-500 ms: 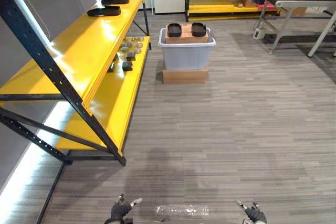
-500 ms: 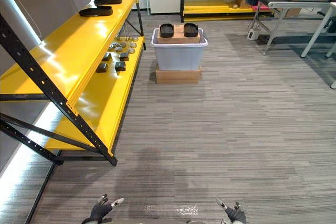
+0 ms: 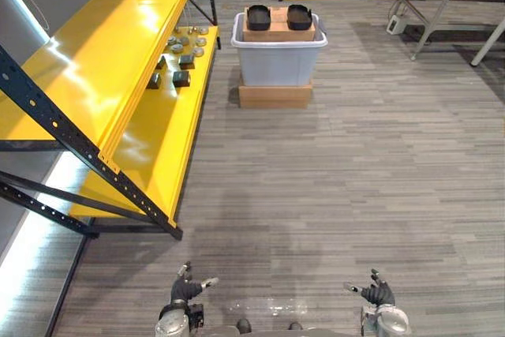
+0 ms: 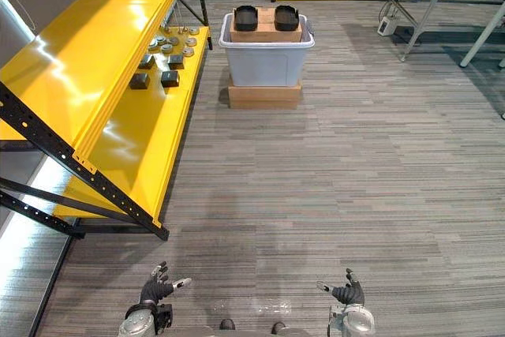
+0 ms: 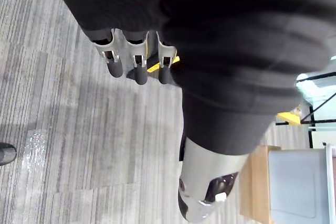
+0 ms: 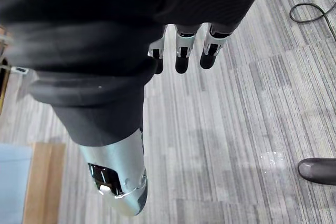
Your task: Walk over and take plastic housings, then place them on the shelf
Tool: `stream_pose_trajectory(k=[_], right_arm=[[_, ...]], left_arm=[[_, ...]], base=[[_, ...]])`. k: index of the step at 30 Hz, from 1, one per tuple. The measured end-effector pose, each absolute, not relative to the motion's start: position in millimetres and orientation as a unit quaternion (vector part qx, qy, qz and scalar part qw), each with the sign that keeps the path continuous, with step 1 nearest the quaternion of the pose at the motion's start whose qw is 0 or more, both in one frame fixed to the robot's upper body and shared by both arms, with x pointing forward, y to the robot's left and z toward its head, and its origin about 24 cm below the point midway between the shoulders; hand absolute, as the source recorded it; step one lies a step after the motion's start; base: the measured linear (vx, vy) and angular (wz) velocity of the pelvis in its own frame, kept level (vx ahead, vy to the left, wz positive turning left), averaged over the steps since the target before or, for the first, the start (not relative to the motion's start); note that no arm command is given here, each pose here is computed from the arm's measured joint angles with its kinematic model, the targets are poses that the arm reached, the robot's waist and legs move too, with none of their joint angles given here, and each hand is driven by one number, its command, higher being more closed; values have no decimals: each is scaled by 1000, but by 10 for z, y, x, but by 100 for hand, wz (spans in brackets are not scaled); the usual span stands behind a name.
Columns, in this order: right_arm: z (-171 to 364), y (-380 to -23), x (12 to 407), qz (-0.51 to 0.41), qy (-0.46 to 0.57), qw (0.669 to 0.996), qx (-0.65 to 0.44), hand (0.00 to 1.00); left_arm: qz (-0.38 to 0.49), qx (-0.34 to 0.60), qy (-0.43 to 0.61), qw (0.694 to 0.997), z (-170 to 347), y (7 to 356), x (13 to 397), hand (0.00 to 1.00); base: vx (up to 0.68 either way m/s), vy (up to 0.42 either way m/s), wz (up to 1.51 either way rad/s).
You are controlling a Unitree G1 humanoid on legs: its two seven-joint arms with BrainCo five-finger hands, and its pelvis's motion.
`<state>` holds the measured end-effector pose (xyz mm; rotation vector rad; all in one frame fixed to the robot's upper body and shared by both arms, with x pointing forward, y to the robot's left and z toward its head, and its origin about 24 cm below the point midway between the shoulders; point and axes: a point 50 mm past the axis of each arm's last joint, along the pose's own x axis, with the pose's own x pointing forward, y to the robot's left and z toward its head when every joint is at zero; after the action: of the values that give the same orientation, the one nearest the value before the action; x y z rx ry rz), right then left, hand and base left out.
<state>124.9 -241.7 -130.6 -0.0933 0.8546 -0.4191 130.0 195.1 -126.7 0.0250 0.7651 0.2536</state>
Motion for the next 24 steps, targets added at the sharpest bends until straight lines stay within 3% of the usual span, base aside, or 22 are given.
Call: stream_pose_trajectory(k=[13, 24], right_arm=[[-1239, -2432, 1421, -233, 386, 892, -7, 0], [-1016, -2482, 1708, -203, 329, 921, -44, 0]], left_arm=[[166, -13, 331, 929, -1129, 2069, 1373, 0], [169, -4, 289, 942, -994, 2094, 1699, 0]], base=[[88, 32, -25], [539, -113, 28]])
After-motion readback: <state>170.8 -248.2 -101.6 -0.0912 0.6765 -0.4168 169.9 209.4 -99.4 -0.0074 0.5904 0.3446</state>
